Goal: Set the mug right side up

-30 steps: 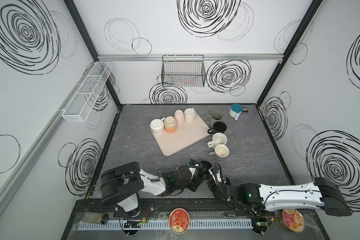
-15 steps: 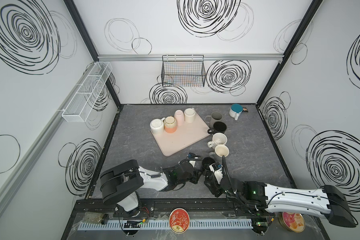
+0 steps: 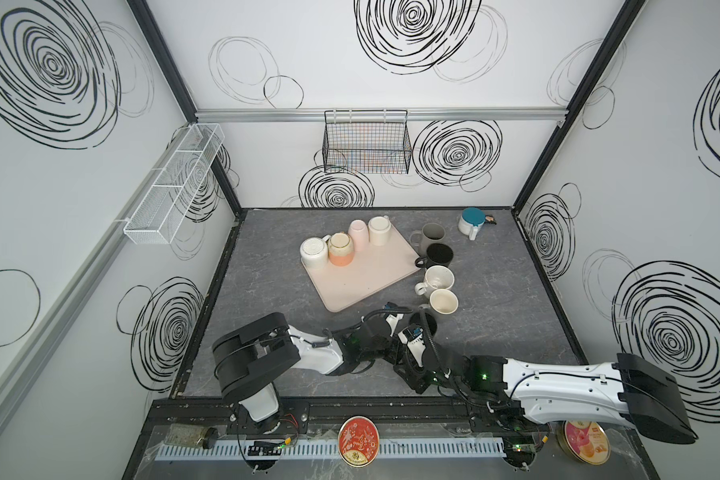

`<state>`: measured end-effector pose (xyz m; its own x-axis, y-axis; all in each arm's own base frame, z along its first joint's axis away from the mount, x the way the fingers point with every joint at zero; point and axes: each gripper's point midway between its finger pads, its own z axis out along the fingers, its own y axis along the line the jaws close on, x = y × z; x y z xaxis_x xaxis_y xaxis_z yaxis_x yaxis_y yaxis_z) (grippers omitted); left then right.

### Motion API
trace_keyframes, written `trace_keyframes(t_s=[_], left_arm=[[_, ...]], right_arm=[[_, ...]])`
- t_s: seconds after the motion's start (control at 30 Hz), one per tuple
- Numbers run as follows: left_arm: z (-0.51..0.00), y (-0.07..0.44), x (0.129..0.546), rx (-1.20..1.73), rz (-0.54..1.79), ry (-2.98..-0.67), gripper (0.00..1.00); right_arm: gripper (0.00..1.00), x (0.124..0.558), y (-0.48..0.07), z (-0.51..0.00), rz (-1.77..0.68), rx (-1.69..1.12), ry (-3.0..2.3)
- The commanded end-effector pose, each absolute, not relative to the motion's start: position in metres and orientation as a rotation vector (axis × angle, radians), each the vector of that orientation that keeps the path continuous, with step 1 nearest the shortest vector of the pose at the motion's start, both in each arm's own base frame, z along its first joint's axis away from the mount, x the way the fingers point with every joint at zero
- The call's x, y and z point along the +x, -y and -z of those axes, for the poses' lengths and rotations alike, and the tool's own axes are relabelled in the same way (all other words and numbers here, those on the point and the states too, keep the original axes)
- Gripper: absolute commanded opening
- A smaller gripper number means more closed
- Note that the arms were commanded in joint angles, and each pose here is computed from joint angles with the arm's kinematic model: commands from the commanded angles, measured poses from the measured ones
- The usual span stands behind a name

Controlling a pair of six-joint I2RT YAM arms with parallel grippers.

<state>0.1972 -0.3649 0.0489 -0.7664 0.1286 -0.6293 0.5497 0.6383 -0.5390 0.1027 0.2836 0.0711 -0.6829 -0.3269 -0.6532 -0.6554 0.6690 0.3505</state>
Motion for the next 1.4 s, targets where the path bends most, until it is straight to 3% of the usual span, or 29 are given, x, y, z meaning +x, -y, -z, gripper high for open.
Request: trace_keyframes(t_s=[0.0, 0.23, 0.37, 0.63, 0.8, 1.0, 1.13, 1.37], left_arm=[[-0.065, 0.385, 0.199, 0.644, 1.075, -2.209, 0.34], [-0.06, 0.379, 0.211, 0.648, 1.053, -2.235, 0.35], [-0.069, 0.357, 0.221, 0.583, 1.007, -2.243, 0.43], [-0.1, 0.326, 0.235, 0.465, 0.893, -2.288, 0.53], [-0.121, 0.341, 0.237, 0.456, 0.791, -2.304, 0.61], [-0.104, 0.354, 0.247, 0.467, 0.6, -2.385, 0.63], [-0.094, 0.361, 0.255, 0.481, 0.512, -2.413, 0.63], [-0.084, 0.378, 0.258, 0.623, 0.371, -2.431, 0.51]], right_arm=[[0.41, 0.111, -0.307, -0.097, -0.835, -0.764, -2.273], [0.41, 0.11, -0.312, -0.103, -0.832, -0.78, -2.3], [0.42, 0.11, -0.305, -0.135, -0.866, -0.742, -2.297], [0.42, 0.14, -0.259, -0.2, -0.962, -0.491, -2.183], [0.39, 0.174, -0.218, -0.204, -0.802, -0.263, -2.247], [0.39, 0.203, -0.175, -0.192, -0.536, -0.04, -2.354], [0.39, 0.213, -0.164, -0.188, -0.512, 0.016, -2.359], [0.39, 0.221, -0.146, -0.178, -0.501, 0.077, -2.379]])
